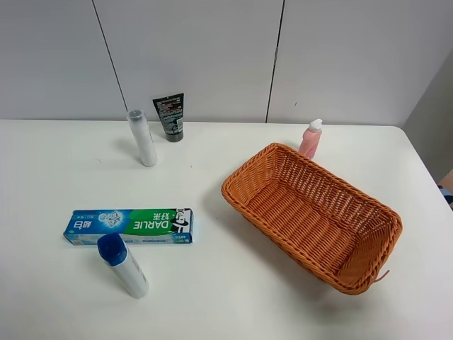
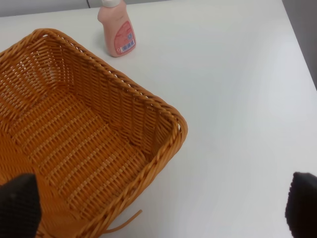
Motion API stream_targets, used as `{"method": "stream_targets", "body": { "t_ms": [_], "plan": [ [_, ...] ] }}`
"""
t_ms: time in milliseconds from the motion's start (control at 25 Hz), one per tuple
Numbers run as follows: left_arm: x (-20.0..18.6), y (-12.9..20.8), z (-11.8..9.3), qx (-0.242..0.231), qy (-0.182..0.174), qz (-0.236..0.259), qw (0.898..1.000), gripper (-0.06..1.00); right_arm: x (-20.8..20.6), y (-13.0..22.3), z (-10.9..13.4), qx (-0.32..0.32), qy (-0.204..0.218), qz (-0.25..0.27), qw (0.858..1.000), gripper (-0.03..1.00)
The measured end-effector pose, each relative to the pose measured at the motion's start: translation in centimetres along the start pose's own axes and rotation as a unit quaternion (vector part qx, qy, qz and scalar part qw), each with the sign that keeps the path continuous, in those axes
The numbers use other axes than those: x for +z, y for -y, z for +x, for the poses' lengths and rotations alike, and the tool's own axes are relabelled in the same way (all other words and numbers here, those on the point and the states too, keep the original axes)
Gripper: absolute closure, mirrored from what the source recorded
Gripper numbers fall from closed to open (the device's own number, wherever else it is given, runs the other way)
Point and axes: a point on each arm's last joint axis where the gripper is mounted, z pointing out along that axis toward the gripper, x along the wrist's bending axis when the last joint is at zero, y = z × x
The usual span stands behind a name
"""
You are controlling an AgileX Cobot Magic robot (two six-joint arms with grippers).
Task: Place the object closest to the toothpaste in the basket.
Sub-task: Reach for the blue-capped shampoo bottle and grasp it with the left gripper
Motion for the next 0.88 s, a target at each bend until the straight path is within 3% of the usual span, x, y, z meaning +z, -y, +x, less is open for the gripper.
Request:
{"method": "stream_targets", "body": {
  "t_ms": [880],
  "plan": [
    [0.23, -0.12, 0.01, 0.000, 0.000, 0.008, 1.000, -0.05, 0.00, 0.00, 0.00, 0.000, 0.000, 0.000, 1.000, -0.03]
  ]
}}
